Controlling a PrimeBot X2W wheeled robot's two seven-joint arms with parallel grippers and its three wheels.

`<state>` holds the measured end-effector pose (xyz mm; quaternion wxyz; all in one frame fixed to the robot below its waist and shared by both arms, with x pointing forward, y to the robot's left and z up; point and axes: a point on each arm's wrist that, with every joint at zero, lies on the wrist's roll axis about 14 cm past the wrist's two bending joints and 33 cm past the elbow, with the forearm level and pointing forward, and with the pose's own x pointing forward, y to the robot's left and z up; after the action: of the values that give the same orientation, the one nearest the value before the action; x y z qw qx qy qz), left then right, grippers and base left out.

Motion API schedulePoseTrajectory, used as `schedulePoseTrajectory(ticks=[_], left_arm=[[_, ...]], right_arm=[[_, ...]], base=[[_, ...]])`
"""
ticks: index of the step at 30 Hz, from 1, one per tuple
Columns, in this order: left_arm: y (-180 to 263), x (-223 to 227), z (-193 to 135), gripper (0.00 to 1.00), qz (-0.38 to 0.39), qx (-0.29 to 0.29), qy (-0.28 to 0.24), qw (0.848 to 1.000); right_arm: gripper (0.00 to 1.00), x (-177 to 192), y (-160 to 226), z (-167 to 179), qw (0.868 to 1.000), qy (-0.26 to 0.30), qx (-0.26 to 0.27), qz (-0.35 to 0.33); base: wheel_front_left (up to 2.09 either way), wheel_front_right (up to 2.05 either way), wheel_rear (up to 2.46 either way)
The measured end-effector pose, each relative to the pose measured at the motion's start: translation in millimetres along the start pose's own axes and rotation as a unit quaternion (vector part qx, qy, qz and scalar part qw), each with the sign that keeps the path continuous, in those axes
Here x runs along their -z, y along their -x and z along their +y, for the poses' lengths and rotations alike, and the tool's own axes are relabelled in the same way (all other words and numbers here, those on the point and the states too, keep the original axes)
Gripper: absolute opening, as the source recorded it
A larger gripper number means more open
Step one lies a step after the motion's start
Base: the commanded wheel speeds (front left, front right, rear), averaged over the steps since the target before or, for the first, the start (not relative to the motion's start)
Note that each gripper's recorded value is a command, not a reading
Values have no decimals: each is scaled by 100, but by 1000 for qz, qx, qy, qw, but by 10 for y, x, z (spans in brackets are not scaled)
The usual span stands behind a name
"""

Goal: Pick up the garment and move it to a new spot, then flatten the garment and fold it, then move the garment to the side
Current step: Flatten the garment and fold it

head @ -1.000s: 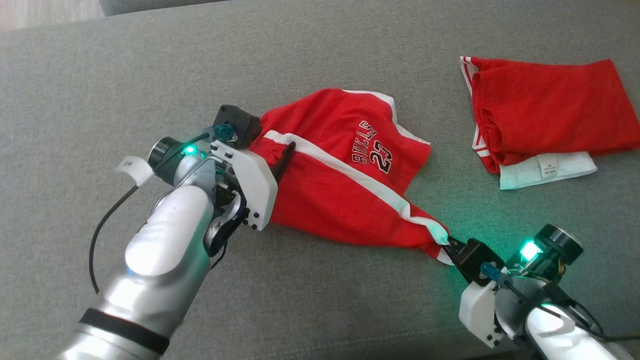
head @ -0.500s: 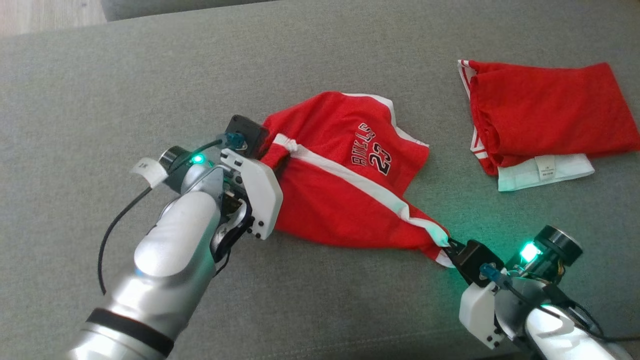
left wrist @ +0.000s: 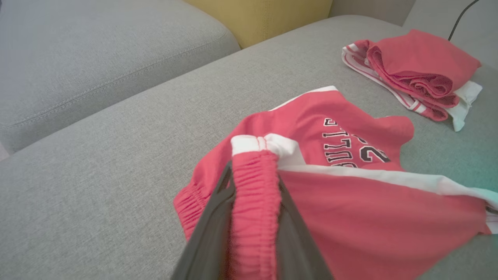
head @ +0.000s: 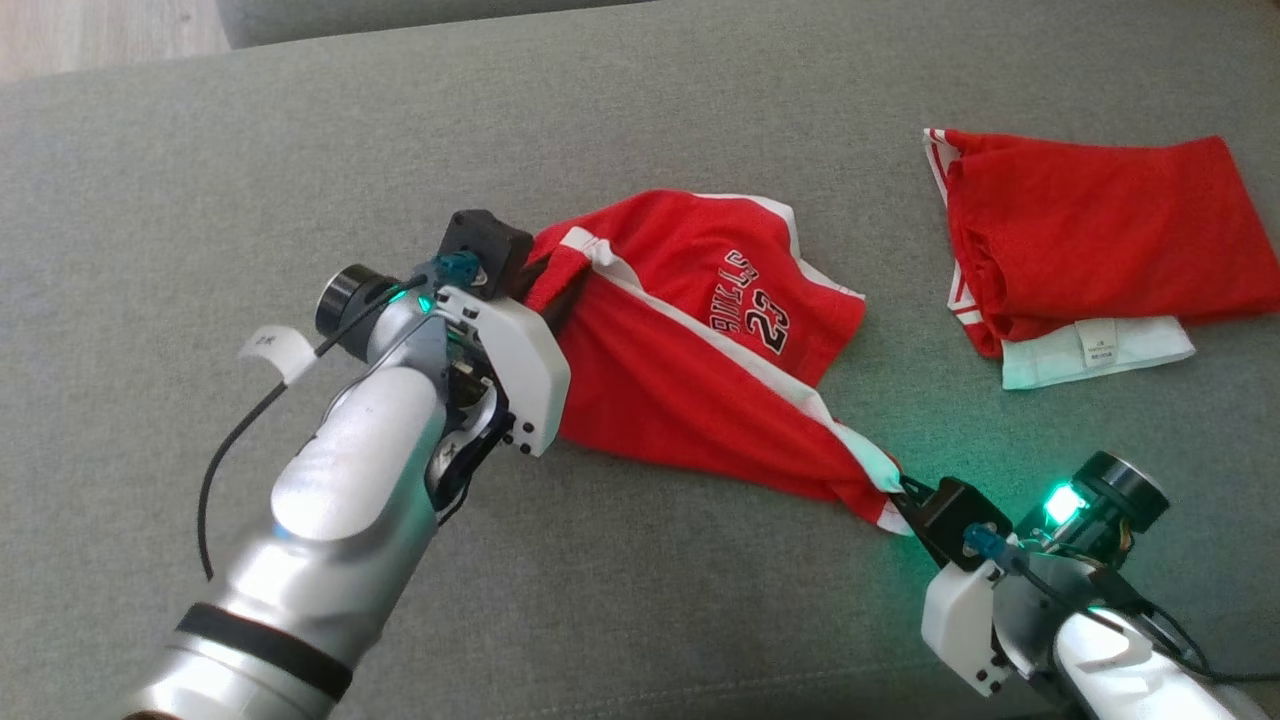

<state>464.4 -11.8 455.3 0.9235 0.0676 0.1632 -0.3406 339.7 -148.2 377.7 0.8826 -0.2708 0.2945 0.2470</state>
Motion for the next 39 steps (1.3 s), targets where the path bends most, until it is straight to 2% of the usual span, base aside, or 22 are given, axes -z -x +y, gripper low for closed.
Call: schedulePoseTrajectory(ticks=[2,4,8,14,16,19,26,32,33,34,36,39], left_arm=[[10,-40,2,24,-11,-1,0,1000],[25,-97,12,0,-27,-3,4,1000],[65,-244,46,0,-62,-10,12,998],[265,-658,134,0,-154,-30,21,987],[377,-779,177,0,-184,-38,22,982],[569,-941,225,0,-225,-48,24,973],[1072,-1427,243,0,-321,-64,11,945],[1560,-1952,242,0,-412,-86,-7,907],[1703,-2077,220,0,-435,-91,-14,896],[1770,-2126,214,0,-444,-95,-16,891],[1887,-2203,190,0,-461,-100,-19,882],[1985,-2194,143,0,-469,-103,-21,877]], right_arm=[[0,-11,1,-10,1000,0,2,-2],[0,-35,3,-26,1000,-2,5,-5],[0,-103,16,-113,1000,-11,18,-21],[0,-408,124,-511,991,-61,75,-89],[0,-575,195,-706,984,-80,100,-123],[0,-927,337,-994,972,-73,133,-181],[0,-1751,816,-1442,937,4,183,-298],[0,-2470,1368,-1702,892,78,223,-386],[0,-2646,1533,-1745,879,92,232,-406],[0,-2712,1603,-1758,874,96,235,-414],[0,-2787,1702,-1772,869,104,241,-419],[0,-2793,1774,-1757,872,108,241,-413]], base=[[0,0,0],[0,0,0],[0,0,0],[0,0,0],[0,0,0],[0,0,0],[0,0,0],[0,0,0],[0,0,0],[0,0,0],[0,0,0],[0,0,0]])
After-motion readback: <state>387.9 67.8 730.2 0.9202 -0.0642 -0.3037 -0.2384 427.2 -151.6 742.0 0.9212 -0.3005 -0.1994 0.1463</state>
